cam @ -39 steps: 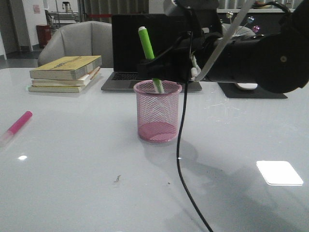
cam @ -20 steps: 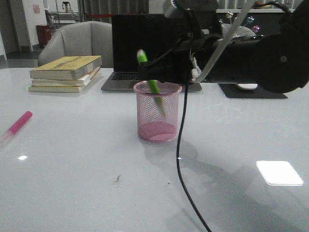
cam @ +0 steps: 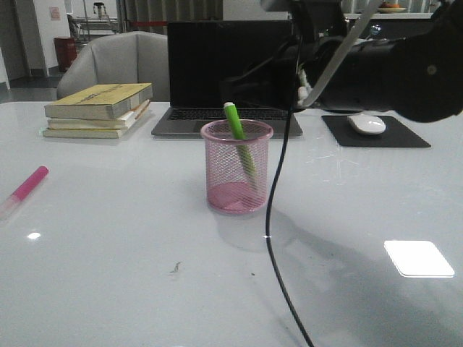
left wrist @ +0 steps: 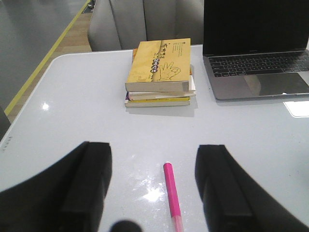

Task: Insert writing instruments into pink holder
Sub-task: 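Withdraw the right gripper away from the holder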

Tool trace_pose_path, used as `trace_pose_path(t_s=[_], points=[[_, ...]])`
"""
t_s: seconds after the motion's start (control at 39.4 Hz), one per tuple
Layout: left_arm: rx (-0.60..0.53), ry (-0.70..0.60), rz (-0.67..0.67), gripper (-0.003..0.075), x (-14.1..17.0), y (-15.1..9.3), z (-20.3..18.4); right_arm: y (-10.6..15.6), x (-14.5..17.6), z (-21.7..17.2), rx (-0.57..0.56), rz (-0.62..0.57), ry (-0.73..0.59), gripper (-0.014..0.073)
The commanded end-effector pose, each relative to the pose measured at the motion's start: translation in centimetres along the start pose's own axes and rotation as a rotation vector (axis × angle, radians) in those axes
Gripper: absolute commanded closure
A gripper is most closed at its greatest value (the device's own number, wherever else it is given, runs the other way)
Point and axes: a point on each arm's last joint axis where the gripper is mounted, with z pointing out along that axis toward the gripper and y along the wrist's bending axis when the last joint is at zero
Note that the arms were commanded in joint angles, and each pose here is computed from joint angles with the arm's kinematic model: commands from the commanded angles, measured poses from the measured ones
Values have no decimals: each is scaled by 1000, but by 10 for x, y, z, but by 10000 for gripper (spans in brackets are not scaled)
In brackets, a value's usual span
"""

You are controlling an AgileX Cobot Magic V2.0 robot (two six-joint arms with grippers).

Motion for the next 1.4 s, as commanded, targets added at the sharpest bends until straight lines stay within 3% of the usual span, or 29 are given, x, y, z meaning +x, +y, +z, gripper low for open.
trace_pose_path(t_s=[0.0,0.38,0.61,0.86,1.12,1.37], points=[[5,-124,-13,273,-21,-1,-5,-10,-54,-15,46,-80,-172,218],[5,-124,-13,273,-21,-1,-5,-58,-131,-89,257,-61,-122,218],[5,-124,-13,273,-21,-1,-5,-92,-157,-149,447,-47,-49,218],[5,-124,-13,273,-21,-1,-5,-95,-152,-188,534,17,177,218],[5,-124,-13,273,-21,-1,-5,-75,-152,-224,541,-18,138,218],[5,-124,-13,273,-21,-1,-5,-62,-110,-245,539,1,235,218]])
